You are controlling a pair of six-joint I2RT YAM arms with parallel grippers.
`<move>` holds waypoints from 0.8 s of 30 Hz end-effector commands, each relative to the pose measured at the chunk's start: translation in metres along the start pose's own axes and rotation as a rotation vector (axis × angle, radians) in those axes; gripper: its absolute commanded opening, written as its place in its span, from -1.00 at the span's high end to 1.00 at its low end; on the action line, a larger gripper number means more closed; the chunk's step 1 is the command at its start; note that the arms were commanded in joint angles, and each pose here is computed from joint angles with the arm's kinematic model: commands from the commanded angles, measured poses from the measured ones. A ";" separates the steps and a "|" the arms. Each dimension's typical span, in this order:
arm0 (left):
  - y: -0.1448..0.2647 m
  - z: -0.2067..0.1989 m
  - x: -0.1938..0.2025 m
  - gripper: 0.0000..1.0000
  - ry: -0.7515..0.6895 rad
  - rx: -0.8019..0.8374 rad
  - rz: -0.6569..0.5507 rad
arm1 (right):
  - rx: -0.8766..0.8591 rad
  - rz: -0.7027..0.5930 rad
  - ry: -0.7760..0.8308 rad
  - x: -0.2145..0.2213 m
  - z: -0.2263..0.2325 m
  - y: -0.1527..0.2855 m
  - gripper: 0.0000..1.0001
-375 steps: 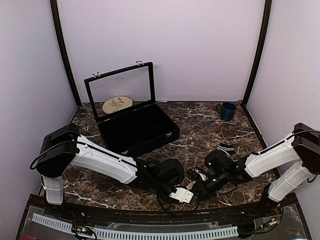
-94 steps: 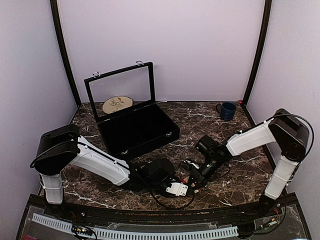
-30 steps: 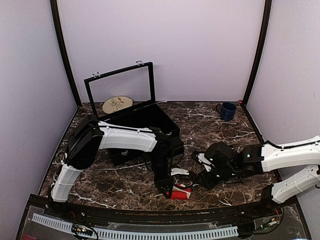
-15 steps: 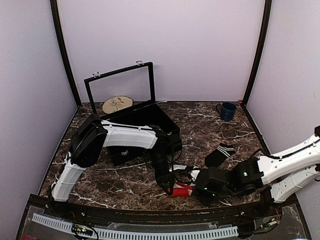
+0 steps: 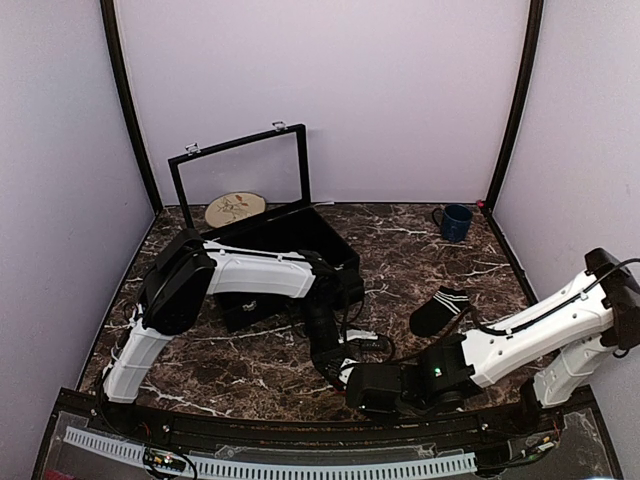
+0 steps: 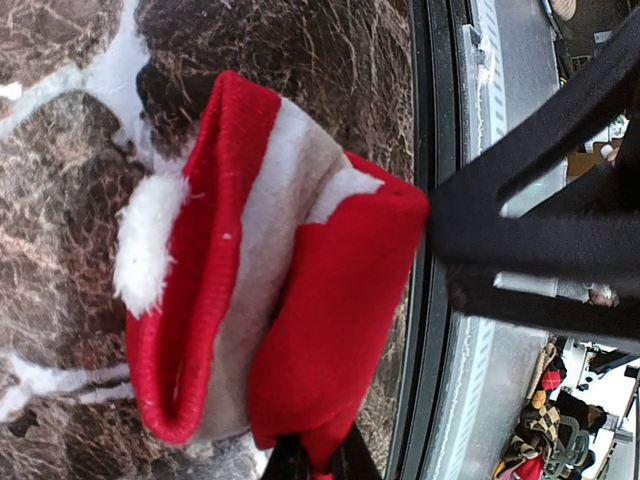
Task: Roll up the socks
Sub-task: Roll the sock at the center of the board.
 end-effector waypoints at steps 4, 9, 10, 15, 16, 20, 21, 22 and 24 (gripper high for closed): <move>-0.014 0.016 0.007 0.82 0.009 -0.042 0.052 | 0.051 0.036 0.147 -0.008 -0.003 -0.013 0.12; -0.014 0.016 0.007 0.82 0.002 -0.039 0.052 | 0.066 0.075 0.186 -0.006 -0.010 -0.025 0.11; -0.014 0.016 0.007 0.82 0.002 -0.039 0.052 | 0.069 0.078 0.187 -0.006 -0.012 -0.027 0.11; -0.014 0.016 0.008 0.82 -0.001 -0.036 0.056 | 0.075 0.084 0.196 -0.004 -0.019 -0.033 0.11; -0.014 0.016 0.008 0.82 -0.001 -0.036 0.055 | 0.073 0.088 0.200 -0.003 -0.020 -0.035 0.11; -0.014 0.016 0.008 0.82 -0.004 -0.039 0.057 | 0.052 0.096 0.222 -0.002 -0.023 -0.039 0.16; -0.014 0.016 0.008 0.82 -0.005 -0.039 0.057 | 0.043 0.098 0.225 -0.002 -0.023 -0.039 0.18; -0.014 0.016 0.008 0.82 -0.007 -0.039 0.056 | 0.032 0.102 0.226 -0.001 -0.023 -0.041 0.20; -0.014 0.016 0.009 0.82 -0.009 -0.039 0.057 | 0.014 0.109 0.230 0.001 -0.022 -0.043 0.23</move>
Point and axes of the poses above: each gripper's point midway between its finger pads, its own y axis back along the fingers, its own z axis along the line the jaws close on, x = y × z, the point moved 7 cm from there along y, back along the fingers, and after that the axes turned 13 degrees about y, right-handed, at the moved point
